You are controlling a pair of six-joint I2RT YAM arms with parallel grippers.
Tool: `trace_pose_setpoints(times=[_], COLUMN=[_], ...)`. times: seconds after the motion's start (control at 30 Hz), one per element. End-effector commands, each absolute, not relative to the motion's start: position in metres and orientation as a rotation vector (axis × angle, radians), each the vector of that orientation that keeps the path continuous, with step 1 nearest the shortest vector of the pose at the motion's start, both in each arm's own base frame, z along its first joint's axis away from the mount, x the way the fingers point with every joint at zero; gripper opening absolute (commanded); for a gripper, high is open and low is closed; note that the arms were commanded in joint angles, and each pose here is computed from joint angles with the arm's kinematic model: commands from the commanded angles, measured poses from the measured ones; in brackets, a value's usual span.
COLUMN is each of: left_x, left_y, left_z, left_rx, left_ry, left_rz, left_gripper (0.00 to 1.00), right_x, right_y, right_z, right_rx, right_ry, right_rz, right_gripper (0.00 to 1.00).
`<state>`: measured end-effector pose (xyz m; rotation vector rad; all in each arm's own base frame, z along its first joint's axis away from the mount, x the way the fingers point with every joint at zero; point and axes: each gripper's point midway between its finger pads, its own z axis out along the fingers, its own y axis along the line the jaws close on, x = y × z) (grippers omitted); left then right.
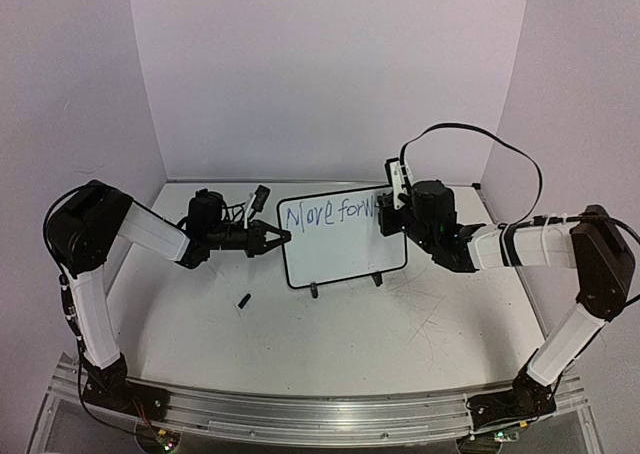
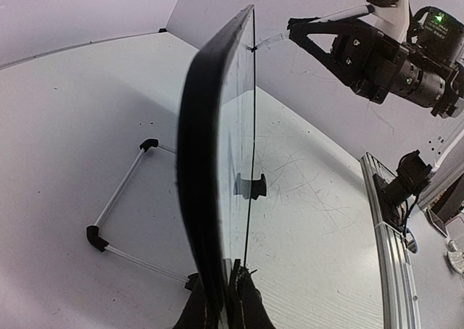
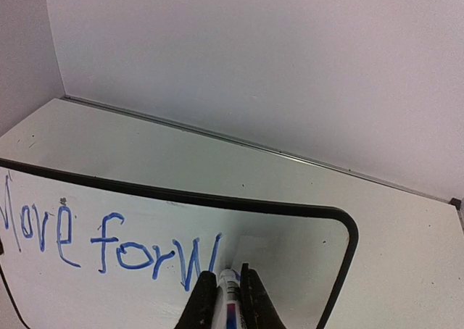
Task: Write a sentence on the whiteboard
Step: Write on the whiteboard with the whiteboard marker without the cap.
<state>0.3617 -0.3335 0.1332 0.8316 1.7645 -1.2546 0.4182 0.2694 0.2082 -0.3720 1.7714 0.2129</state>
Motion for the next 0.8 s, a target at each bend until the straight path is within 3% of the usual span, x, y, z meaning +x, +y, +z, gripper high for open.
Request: trace_pose_setpoints(times=[0.0, 0.77], left_x=[0.379, 0.379], left_y=[-0.321, -0.321], left_z=[0.116, 0.116], left_rx=[0.812, 0.814], left_ry=[1.822, 1.822], left_rz=[-1.081, -1.084], left_gripper=[0.0, 0.0], right_x=[0.419, 0.422], right_y=[0.274, 0.252], right_z=[0.205, 0.214], right_rx=[-0.376, -0.307], right_ry=[1.782, 1.776], right_rz=[0.243, 0.13], right_gripper=[0.0, 0.0])
